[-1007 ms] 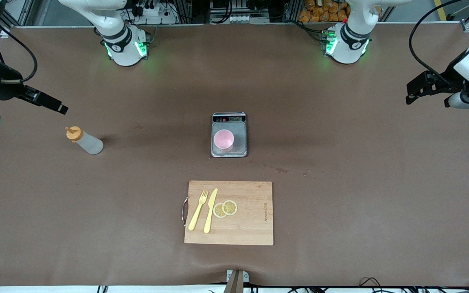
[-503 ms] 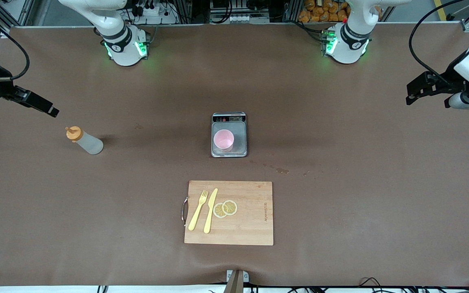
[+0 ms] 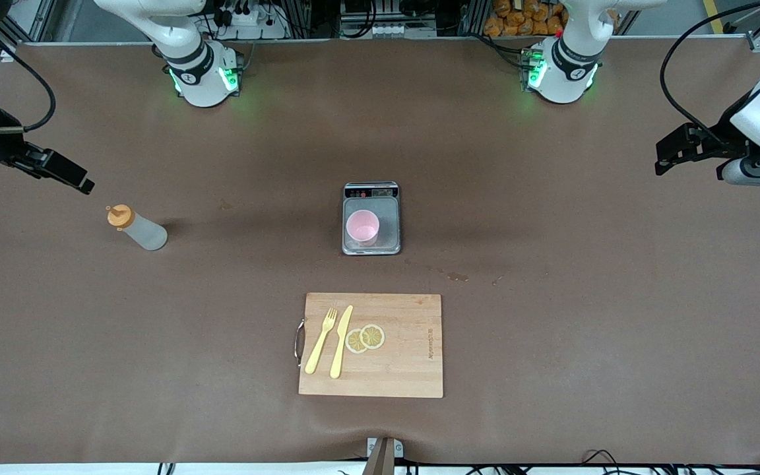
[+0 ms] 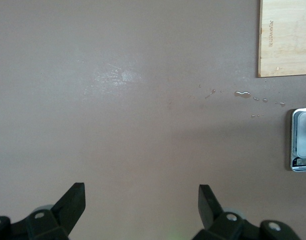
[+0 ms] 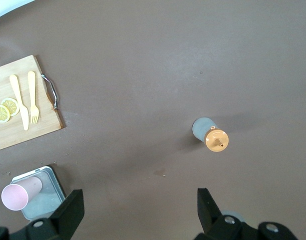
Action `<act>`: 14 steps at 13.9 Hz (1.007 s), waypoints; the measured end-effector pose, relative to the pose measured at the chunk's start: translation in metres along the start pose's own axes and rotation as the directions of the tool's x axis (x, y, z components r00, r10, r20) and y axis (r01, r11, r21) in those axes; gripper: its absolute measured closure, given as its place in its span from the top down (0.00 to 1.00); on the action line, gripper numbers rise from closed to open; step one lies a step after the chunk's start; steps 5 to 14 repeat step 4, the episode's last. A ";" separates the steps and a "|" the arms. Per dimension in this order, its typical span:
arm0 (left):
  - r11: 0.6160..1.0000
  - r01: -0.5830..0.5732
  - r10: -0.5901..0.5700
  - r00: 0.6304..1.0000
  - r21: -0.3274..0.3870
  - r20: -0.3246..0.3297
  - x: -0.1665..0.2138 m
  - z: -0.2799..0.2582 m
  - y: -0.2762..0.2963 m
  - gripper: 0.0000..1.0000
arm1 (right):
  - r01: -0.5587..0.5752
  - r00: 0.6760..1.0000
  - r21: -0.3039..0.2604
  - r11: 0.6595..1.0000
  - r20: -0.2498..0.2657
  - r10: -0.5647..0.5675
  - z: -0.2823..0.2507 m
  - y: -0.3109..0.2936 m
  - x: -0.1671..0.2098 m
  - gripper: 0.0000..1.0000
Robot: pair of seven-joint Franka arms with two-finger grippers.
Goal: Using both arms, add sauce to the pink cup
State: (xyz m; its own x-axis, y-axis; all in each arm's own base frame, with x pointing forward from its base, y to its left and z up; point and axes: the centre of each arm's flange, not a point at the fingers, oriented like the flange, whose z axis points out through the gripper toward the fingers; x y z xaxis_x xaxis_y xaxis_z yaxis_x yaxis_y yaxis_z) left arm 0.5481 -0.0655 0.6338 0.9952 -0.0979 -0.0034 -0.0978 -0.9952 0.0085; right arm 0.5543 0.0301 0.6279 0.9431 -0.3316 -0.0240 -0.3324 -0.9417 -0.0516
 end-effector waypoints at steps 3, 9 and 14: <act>1.000 -0.001 0.001 1.000 0.000 -0.002 0.000 -0.001 0.001 1.00 | 0.000 1.000 -0.002 1.000 0.004 0.000 0.002 0.000 0.001 1.00; 1.000 -0.002 0.002 1.000 0.000 -0.002 0.000 -0.001 0.001 1.00 | 0.000 1.000 -0.002 1.000 0.004 0.000 0.002 0.000 0.001 1.00; 1.000 -0.002 0.002 1.000 0.000 -0.002 0.000 -0.001 0.001 1.00 | 0.000 1.000 -0.002 1.000 0.004 0.000 0.002 0.000 0.001 1.00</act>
